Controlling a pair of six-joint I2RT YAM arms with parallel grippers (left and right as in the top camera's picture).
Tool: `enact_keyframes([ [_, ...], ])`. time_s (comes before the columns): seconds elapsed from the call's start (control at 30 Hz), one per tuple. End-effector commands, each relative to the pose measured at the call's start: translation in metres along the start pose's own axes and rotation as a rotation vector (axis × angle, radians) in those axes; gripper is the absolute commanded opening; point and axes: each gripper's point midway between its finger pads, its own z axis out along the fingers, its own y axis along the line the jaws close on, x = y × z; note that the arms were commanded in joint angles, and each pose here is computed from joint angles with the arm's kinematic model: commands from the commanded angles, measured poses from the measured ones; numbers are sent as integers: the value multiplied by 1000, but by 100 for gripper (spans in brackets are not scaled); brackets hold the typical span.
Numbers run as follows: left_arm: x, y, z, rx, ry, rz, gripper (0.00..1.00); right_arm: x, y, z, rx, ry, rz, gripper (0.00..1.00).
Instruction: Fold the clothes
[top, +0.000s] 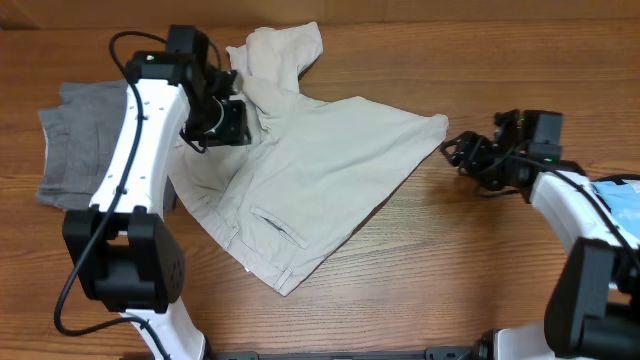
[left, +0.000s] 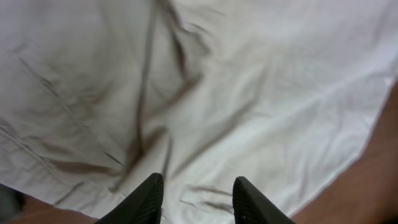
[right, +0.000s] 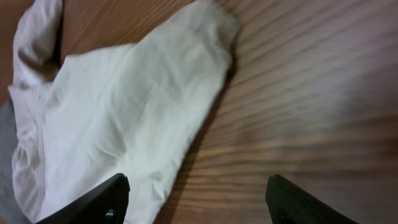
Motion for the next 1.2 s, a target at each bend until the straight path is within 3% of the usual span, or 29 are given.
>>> enact_keyframes([
  [0.0, 3, -32, -36, 46, -78, 91, 43, 14, 5, 25, -46, 54, -12, 75],
  [0.2, 29, -55, -72, -9, -119, 157, 48, 16, -4, 58, -68, 65, 39, 75],
  [0.37, 63, -72, -80, -33, -48, 182, 48, 1, 14, 58, -162, 19, -11, 73],
  [0.47, 76, -84, -74, -26, -2, 158, 44, -10, 28, 56, -226, -22, -55, 54],
  [0.53, 81, -93, -70, -24, 13, 167, 44, -16, 31, 55, -238, -44, -51, 53],
  [0.6, 86, -102, -65, -20, 27, 191, 45, -19, 33, 54, -246, -54, -38, 35],
  [0.67, 92, -109, -62, -29, 41, 200, 45, -21, 34, 54, -249, -60, -40, 29],
  [0.7, 95, -111, -62, -45, 48, 203, 45, -21, 33, 54, -246, -60, -39, 34],
  [0.73, 98, -109, -61, -72, 55, 203, 45, -21, 31, 54, -235, -62, -36, 63],
  [0.77, 102, -106, -62, -106, 62, 192, 45, -21, 27, 55, -211, -64, -28, 71],
  [0.87, 112, -98, -67, -189, 72, 166, 45, -22, 9, 58, -115, -84, -1, 77],
  [1.17, 129, -114, -78, -176, 57, 168, 52, -26, -2, 65, -70, -111, 11, 78],
])
